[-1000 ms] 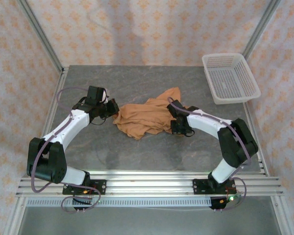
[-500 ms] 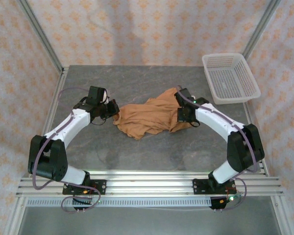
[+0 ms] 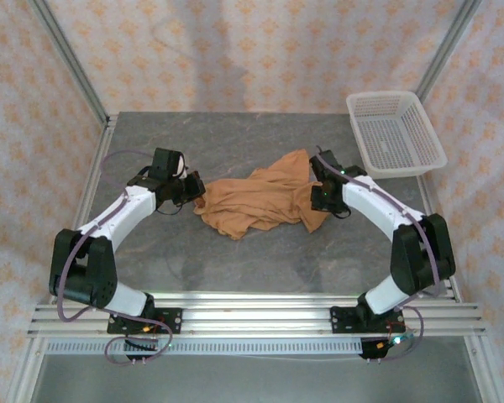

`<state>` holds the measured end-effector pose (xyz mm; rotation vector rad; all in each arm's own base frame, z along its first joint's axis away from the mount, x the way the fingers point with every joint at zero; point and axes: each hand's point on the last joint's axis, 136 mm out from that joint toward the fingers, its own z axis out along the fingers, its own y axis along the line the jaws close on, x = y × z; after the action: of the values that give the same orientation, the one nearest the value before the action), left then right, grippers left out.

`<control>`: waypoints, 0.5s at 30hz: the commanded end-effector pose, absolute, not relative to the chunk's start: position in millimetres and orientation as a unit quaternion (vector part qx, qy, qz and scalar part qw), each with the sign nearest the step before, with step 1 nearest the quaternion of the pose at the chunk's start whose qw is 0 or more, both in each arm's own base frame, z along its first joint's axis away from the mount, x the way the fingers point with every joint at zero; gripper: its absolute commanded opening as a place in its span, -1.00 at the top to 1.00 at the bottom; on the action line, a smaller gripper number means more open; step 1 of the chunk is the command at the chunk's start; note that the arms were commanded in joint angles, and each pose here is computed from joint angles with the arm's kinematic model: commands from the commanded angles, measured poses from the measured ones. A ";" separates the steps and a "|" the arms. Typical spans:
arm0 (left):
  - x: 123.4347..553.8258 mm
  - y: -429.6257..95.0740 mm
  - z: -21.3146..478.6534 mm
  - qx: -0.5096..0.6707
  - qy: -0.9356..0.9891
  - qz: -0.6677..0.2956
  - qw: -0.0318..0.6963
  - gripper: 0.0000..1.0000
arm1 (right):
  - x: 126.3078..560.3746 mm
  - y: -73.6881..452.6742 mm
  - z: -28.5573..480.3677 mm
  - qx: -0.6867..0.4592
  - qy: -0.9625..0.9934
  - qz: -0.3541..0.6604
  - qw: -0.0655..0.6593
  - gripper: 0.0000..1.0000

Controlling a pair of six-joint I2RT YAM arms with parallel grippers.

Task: Fold the inside-out t-shirt

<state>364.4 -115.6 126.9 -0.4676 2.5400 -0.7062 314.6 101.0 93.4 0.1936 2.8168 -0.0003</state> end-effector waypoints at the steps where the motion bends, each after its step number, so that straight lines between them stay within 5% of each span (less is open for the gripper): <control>1: 368.7 -119.1 128.6 -0.156 0.922 -0.260 0.242 1.00 | 297.9 98.5 92.0 0.099 0.983 0.010 0.152 0.24; 12: 359.1 -115.6 141.8 -0.132 0.928 -0.237 0.256 1.00 | 302.2 130.2 45.6 0.152 0.973 0.110 0.134 0.19; 13: 358.1 -114.7 142.5 -0.131 0.929 -0.234 0.256 1.00 | 305.5 130.8 43.3 0.156 0.972 0.110 0.137 0.28; 15: 355.5 -113.2 143.4 -0.129 0.930 -0.230 0.256 1.00 | 312.2 131.6 47.5 0.162 0.970 0.111 0.147 0.77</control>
<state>360.5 -118.1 133.7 -0.3888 2.5327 -0.6731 292.5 122.1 39.7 0.4101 2.8674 0.2388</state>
